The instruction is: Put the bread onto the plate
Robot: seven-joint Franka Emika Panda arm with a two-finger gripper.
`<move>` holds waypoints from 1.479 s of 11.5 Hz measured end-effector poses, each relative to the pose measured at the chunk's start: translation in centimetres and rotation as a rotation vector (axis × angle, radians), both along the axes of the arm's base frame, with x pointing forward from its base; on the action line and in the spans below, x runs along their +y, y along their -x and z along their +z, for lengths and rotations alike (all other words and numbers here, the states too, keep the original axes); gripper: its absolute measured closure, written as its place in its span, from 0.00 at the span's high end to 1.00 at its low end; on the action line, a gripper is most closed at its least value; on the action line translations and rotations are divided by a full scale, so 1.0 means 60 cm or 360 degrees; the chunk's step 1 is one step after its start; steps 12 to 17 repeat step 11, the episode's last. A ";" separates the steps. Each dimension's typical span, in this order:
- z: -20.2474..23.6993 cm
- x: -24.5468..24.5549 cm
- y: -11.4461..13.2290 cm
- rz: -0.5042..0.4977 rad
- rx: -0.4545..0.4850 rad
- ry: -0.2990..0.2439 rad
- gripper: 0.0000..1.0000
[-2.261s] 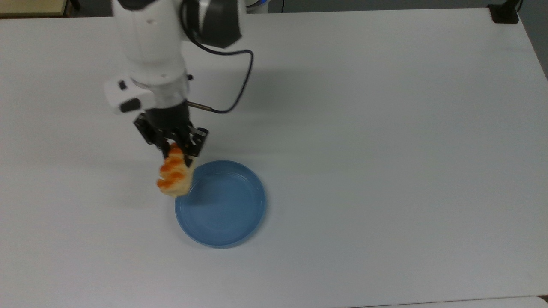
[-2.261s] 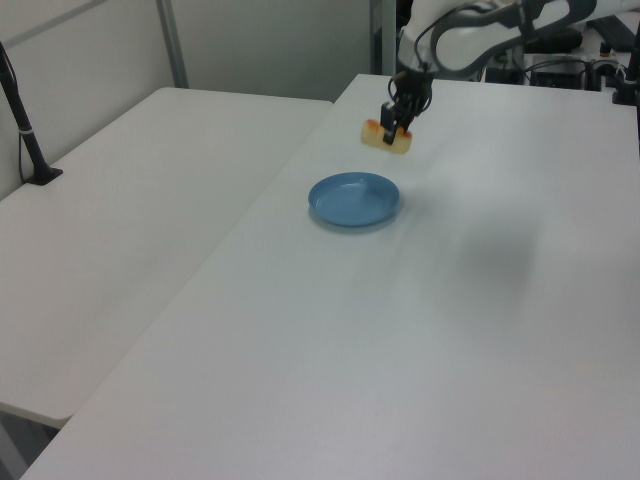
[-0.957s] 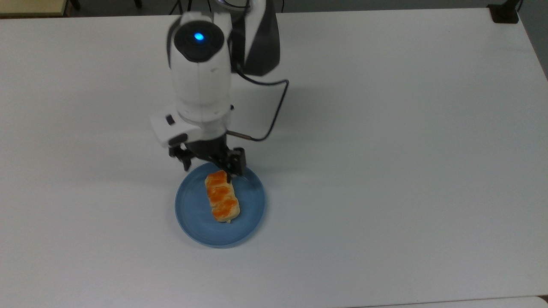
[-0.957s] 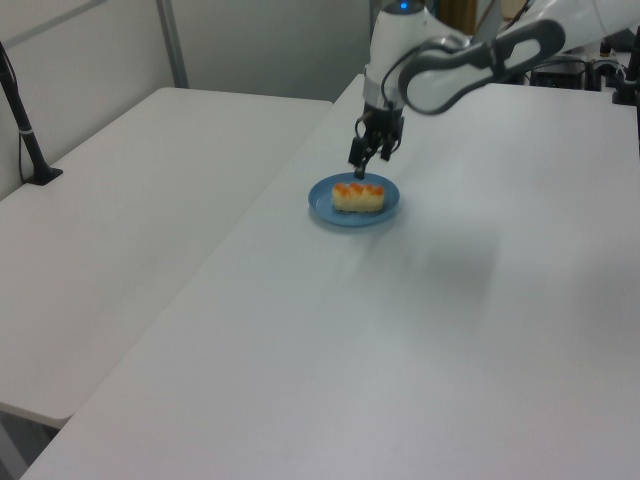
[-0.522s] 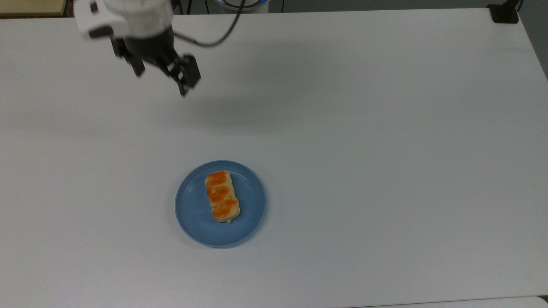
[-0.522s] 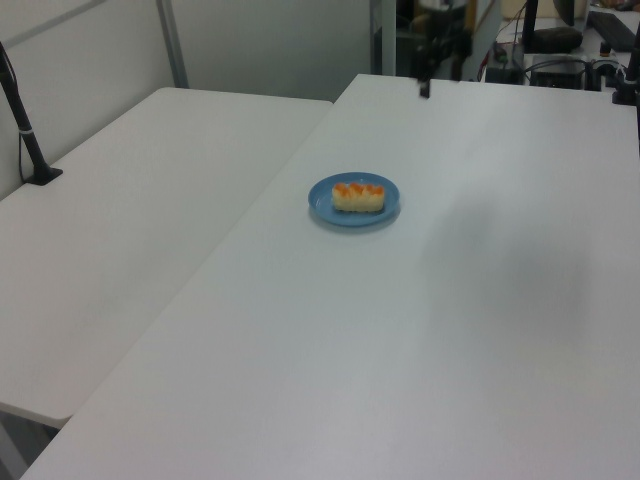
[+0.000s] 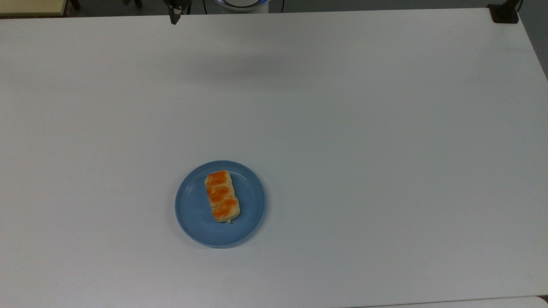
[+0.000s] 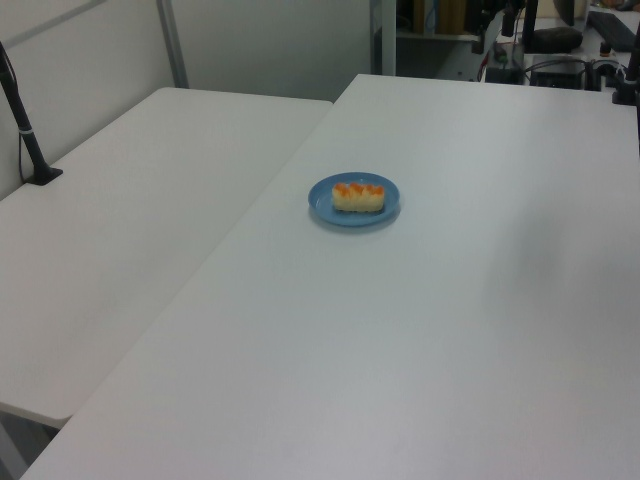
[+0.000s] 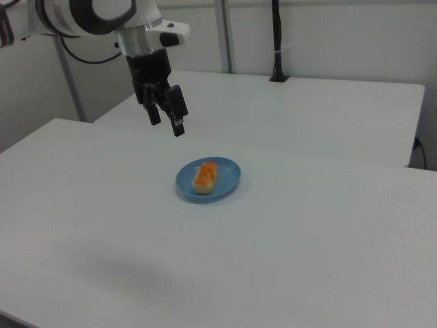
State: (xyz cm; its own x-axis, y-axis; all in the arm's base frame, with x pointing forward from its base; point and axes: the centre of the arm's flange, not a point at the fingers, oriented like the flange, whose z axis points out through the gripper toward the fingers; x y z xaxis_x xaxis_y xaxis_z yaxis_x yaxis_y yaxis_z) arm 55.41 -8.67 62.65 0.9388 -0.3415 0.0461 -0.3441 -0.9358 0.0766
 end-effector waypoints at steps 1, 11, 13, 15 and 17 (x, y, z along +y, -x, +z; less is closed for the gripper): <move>0.004 0.000 0.011 0.0088 0.0005 0.0002 1.00; -0.003 0.034 0.013 0.0391 -0.0001 -0.0063 1.00; -0.003 0.034 0.013 0.0391 -0.0001 -0.0063 1.00; -0.003 0.034 0.013 0.0391 -0.0001 -0.0063 1.00; -0.003 0.034 0.013 0.0391 -0.0001 -0.0063 1.00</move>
